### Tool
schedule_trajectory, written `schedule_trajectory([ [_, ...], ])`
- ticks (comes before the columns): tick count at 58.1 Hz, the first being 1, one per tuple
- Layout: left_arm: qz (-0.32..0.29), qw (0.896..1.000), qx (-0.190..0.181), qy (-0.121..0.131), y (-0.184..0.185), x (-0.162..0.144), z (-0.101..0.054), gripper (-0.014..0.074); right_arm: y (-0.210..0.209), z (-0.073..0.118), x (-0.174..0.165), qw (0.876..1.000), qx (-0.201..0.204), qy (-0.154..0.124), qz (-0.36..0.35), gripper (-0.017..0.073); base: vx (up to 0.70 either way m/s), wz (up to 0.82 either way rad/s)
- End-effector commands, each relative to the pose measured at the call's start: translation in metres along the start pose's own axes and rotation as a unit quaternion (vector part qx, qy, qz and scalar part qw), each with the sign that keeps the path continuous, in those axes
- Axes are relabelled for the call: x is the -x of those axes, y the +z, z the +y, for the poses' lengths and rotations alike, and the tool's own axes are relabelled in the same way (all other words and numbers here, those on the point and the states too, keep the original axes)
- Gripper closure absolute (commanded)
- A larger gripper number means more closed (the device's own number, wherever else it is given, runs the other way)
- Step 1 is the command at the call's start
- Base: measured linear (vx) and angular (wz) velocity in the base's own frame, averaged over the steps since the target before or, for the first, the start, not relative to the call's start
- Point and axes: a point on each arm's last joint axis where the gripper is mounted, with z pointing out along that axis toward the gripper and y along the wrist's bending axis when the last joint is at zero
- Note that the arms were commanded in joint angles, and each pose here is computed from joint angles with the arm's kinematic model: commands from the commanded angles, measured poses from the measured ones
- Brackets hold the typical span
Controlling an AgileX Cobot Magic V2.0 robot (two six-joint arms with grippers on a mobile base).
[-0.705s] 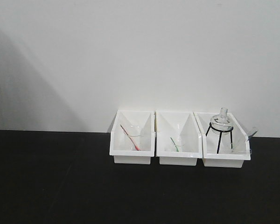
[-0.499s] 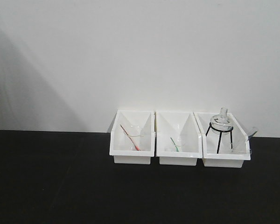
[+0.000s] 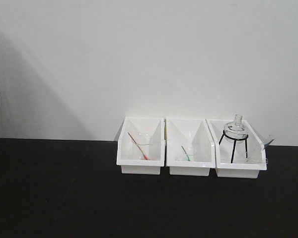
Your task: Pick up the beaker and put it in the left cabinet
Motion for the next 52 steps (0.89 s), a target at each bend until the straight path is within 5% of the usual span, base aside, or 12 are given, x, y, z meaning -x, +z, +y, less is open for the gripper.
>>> schedule_trajectory([
  [1,-0.055,0.998,0.001,-0.004,-0.003,0.014,0.000,0.0600,-0.001,0.001,0.008,0.999,0.005,-0.007,-0.052,0.0563,0.00,0.00],
  [17,-0.055,0.998,0.001,-0.004,-0.003,0.014,0.000,0.0600,-0.002,0.001,0.016,0.995,0.008,-0.006,-0.101,0.0563,0.00,0.00],
  [32,-0.055,0.998,0.001,-0.004,-0.003,0.014,0.000,0.0600,-0.016,0.003,0.054,0.961,0.019,-0.001,-0.274,0.0563,0.00,0.00],
  [52,-0.055,0.998,0.001,-0.004,-0.003,0.014,0.000,0.0600,-0.008,0.003,0.126,0.976,0.013,-0.005,-0.215,0.0552,0.00,0.00],
])
